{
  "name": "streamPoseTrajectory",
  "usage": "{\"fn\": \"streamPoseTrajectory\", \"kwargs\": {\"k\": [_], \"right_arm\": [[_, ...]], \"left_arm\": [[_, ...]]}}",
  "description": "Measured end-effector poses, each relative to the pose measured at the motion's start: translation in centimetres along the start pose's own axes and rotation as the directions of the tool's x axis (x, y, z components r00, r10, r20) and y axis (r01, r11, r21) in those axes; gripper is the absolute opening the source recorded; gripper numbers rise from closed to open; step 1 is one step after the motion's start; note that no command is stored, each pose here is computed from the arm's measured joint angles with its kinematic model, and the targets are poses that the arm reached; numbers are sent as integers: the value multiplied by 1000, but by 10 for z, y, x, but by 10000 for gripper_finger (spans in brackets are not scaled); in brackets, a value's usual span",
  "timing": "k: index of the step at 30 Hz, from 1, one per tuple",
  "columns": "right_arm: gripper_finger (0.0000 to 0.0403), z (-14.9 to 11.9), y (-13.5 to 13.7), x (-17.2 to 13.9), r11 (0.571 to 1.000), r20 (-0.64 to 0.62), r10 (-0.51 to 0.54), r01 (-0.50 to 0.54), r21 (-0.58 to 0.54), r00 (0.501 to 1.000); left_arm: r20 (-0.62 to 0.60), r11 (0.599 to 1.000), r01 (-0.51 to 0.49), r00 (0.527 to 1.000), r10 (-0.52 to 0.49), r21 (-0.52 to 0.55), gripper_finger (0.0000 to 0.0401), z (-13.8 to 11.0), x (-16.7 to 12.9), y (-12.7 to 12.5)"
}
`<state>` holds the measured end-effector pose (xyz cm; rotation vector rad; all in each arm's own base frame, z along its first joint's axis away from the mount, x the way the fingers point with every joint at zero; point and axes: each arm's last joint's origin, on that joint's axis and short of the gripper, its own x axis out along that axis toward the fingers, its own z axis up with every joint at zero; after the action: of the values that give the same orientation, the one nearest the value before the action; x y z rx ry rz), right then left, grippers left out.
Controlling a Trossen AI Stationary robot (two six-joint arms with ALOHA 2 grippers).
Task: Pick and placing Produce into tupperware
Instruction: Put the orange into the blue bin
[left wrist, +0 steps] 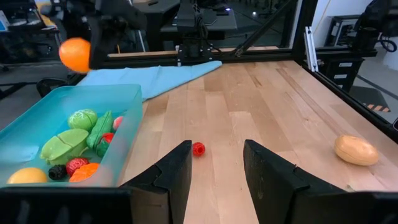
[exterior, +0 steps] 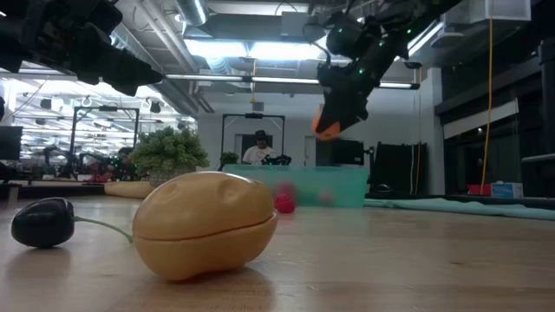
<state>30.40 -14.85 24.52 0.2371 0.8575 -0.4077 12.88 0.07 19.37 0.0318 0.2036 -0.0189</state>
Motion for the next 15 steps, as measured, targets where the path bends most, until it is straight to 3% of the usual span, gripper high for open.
{"fn": "streamPoseTrajectory", "kwargs": {"k": [15], "right_arm": [[251,-22,-1,57,999,-176,47,-44,19,983]], "left_arm": [[0,1000,0,1000,0,0,137,0,0,0]]}}
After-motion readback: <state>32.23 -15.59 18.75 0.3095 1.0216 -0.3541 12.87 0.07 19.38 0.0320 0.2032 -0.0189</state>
